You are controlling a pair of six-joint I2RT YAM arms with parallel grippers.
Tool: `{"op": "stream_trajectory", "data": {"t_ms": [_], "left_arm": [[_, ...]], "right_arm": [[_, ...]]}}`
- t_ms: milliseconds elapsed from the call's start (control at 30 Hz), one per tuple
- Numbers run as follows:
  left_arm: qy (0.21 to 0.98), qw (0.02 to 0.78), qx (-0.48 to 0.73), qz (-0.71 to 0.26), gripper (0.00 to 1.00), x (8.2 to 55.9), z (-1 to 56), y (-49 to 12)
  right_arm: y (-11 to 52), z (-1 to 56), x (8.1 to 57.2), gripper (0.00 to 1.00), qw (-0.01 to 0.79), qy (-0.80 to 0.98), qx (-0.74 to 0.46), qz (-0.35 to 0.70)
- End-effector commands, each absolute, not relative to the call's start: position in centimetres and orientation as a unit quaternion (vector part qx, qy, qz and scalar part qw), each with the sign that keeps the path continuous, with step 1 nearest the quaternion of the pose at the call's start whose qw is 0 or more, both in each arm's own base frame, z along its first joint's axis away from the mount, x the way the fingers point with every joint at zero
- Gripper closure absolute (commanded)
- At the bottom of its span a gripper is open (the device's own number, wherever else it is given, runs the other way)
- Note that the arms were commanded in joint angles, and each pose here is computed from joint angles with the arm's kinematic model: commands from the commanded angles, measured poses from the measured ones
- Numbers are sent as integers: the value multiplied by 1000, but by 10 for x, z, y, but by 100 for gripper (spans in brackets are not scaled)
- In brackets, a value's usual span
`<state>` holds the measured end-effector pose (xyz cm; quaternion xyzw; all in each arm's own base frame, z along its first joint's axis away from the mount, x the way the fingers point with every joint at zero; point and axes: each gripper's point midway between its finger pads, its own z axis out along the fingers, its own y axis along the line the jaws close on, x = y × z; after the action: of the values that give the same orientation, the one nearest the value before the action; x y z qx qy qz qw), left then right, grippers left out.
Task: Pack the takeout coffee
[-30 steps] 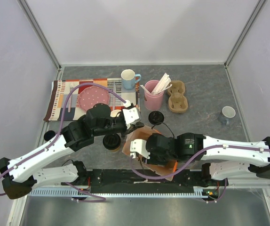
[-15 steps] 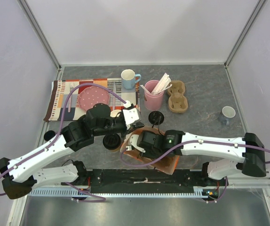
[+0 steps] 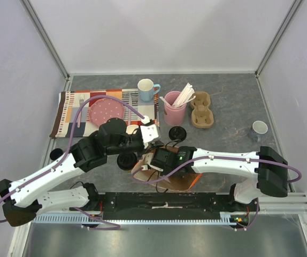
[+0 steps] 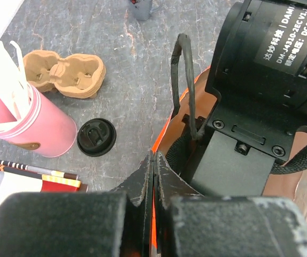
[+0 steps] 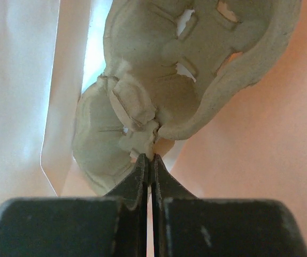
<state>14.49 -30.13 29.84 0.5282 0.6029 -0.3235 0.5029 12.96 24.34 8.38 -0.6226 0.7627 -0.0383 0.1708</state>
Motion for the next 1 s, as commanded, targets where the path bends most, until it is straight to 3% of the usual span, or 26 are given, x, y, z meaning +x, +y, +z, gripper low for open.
{"op": "stream_trajectory", "data": {"t_ms": [0,200,333,500,600,633,733,967], "left_arm": [[561,534,531,-343,98,139,327,-307],[561,534,531,-343,98,139,328,-306],[561,533,532,-345,98,138,327,-307],[560,532,533,-345,98,138,326,-307],[561,531,534,-344,98,138,325,-307],[562,531,533,-344,98,138,325,-306],[562,530,533,-344,98,138,325,-306],[562,530,535,-343,98,138,325,-307]], "right_arm": [[249,77,124,100,150,752,-641,-5],[269,94,89,100,121,713,-678,134],[269,102,92,100,107,701,-677,195],[262,86,110,100,92,730,-659,155],[258,80,122,83,101,748,-645,118],[259,82,126,70,108,749,-644,113],[265,94,137,52,134,748,-642,101],[280,135,148,39,188,760,-612,109]]}}
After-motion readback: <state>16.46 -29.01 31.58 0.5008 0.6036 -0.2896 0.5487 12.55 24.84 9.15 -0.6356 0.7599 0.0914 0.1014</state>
